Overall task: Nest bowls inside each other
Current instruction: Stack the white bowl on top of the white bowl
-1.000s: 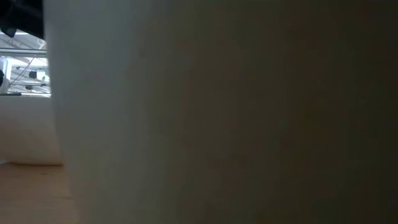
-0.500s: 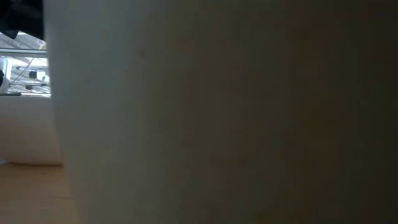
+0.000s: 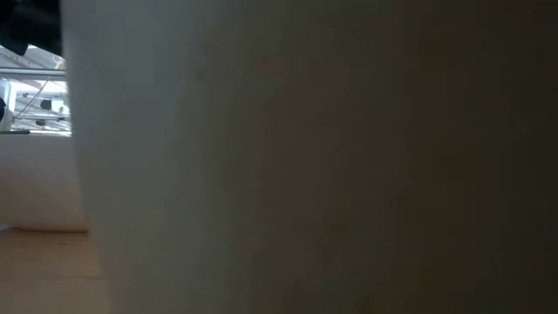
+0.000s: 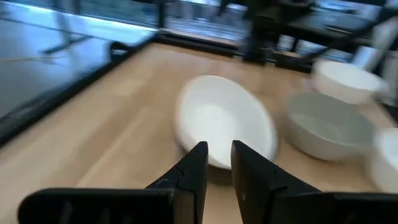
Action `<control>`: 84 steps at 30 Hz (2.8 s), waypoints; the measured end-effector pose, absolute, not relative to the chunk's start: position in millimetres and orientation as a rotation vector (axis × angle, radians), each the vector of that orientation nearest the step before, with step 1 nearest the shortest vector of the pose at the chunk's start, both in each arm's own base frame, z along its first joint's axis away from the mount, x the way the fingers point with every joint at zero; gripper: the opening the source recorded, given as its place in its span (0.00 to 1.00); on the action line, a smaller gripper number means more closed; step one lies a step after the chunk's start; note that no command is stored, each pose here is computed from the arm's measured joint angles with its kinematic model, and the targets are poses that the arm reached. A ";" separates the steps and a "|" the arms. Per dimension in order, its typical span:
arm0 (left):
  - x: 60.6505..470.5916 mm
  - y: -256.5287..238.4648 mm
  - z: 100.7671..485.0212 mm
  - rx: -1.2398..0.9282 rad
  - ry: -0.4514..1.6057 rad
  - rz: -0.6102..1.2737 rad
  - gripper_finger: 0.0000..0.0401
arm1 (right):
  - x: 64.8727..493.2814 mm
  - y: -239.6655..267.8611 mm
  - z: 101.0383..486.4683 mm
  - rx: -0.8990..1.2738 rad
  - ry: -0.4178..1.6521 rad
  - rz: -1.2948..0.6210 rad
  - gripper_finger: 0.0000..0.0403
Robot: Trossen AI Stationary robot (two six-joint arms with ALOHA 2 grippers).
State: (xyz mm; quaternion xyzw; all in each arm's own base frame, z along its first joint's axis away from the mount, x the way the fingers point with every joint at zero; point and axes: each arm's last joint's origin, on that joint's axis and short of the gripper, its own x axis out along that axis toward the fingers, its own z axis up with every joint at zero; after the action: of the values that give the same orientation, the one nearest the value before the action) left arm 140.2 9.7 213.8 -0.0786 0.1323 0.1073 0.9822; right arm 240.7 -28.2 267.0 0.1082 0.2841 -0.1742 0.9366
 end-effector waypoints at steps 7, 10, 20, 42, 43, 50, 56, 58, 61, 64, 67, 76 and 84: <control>146.6 -0.9 210.6 -0.188 0.312 0.097 0.16 | 225.6 -26.8 262.1 0.289 0.503 -0.367 0.51; 155.6 -5.6 209.7 -0.168 0.357 0.118 0.15 | 227.8 -27.0 261.0 0.293 0.500 -0.367 0.51; 185.8 -12.7 231.1 -0.314 0.309 0.128 0.17 | 230.7 -27.2 259.1 0.251 0.508 -0.356 0.51; 190.0 -16.3 241.4 -0.375 0.217 0.007 0.42 | 229.3 -27.2 256.8 0.244 0.536 -0.357 0.51; 189.7 -16.6 240.1 -0.375 0.232 0.002 0.42 | 229.3 -27.2 256.8 0.245 0.536 -0.357 0.51; 190.9 -33.8 211.1 -0.342 0.486 -0.010 0.42 | 229.4 -27.2 256.9 0.245 0.535 -0.357 0.51; 198.3 -49.2 192.5 -0.264 0.593 0.033 0.42 | 229.5 -27.2 257.0 0.245 0.534 -0.357 0.51; 200.7 -51.8 187.3 -0.223 0.645 0.072 0.42 | 229.5 -27.2 257.0 0.245 0.534 -0.357 0.51; 205.7 -55.1 183.0 -0.136 0.715 0.112 0.42 | 229.5 -27.2 257.0 0.245 0.534 -0.357 0.51; 212.7 -57.5 180.8 -0.083 0.756 0.112 0.42 | 229.5 -27.2 257.0 0.245 0.534 -0.357 0.51; 218.9 -59.5 179.1 -0.073 0.782 0.116 0.42 | 229.5 -27.1 257.0 0.246 0.533 -0.357 0.51; 223.3 -60.3 159.8 -0.043 0.894 0.132 0.42 | 229.5 -27.1 257.0 0.249 0.533 -0.357 0.51; 226.4 -52.5 155.1 -0.061 0.918 0.164 0.34 | 229.4 -27.1 257.0 0.267 0.531 -0.362 0.51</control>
State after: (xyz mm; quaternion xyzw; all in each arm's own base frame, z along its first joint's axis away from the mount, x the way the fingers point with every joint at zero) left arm 226.4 -52.5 155.1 -0.0295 0.4423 0.0788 0.8929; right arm 229.4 -27.1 257.0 0.1308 0.2600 -0.1776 0.9401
